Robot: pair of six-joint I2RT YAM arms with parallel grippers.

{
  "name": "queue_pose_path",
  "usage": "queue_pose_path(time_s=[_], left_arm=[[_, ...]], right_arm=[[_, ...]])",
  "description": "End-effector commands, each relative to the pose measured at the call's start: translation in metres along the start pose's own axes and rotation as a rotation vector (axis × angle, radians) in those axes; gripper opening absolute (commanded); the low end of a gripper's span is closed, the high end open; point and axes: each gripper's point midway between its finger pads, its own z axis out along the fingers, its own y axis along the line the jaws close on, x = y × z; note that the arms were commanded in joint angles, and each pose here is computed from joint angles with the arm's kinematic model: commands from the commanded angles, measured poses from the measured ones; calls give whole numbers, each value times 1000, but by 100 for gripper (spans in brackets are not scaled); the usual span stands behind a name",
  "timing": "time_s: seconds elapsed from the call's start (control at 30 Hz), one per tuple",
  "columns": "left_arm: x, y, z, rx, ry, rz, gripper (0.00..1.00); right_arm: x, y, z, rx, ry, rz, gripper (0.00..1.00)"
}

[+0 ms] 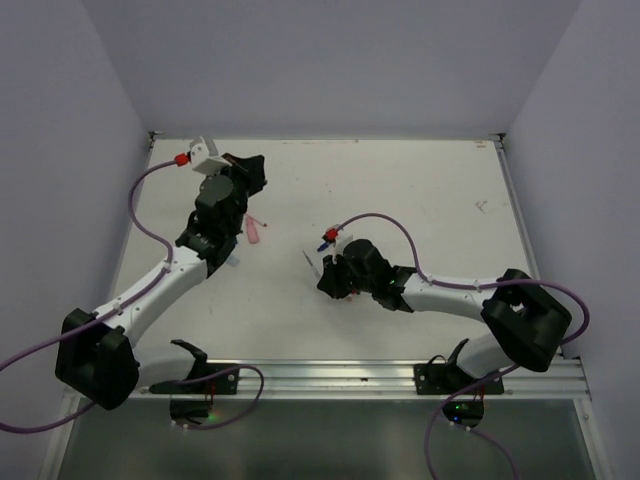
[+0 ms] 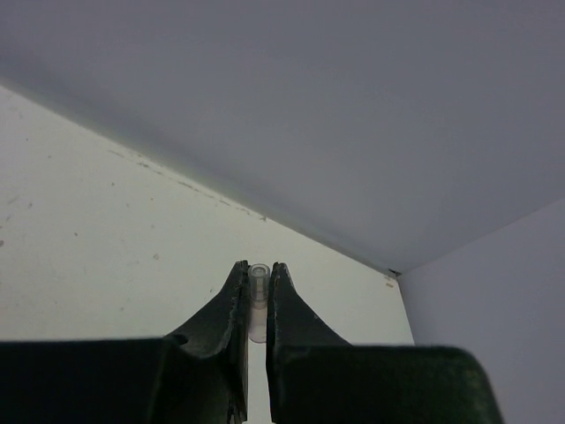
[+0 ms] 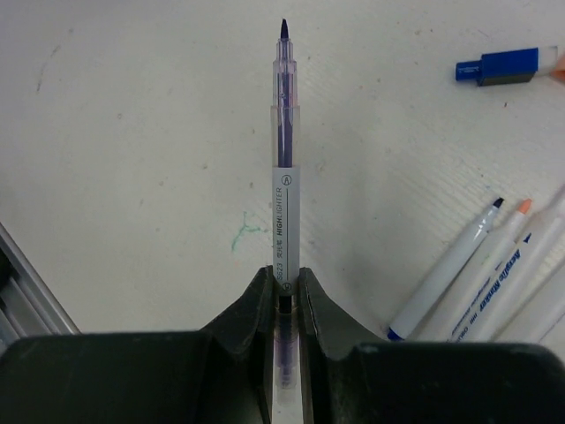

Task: Open the pen caps

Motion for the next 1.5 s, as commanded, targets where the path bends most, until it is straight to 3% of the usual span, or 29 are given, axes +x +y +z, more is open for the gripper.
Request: queue_pose_path(time_s=[0.0,0.23,0.5,0.77,1.07,1.47], left_arm=[[22,6,5,-37,109,82,0],[119,56,-7,-153,502,194,3],[176,94,-22,-238,702,213,4],[209,103,-25,-246,813,194,4],[246,110,-26,-261,915,158,5],[288,104,-25,-269,971,145,21]], right_arm=[[-12,-10,0,81,-29,37,0],[-3,-28,18,210,62,97,1],[-1,-49,24,366,110,127,9],[8,-53,31,413,166,126,30],[10,-53,32,416,171,134,31],[-36,-29,0,291,-50,158,49]])
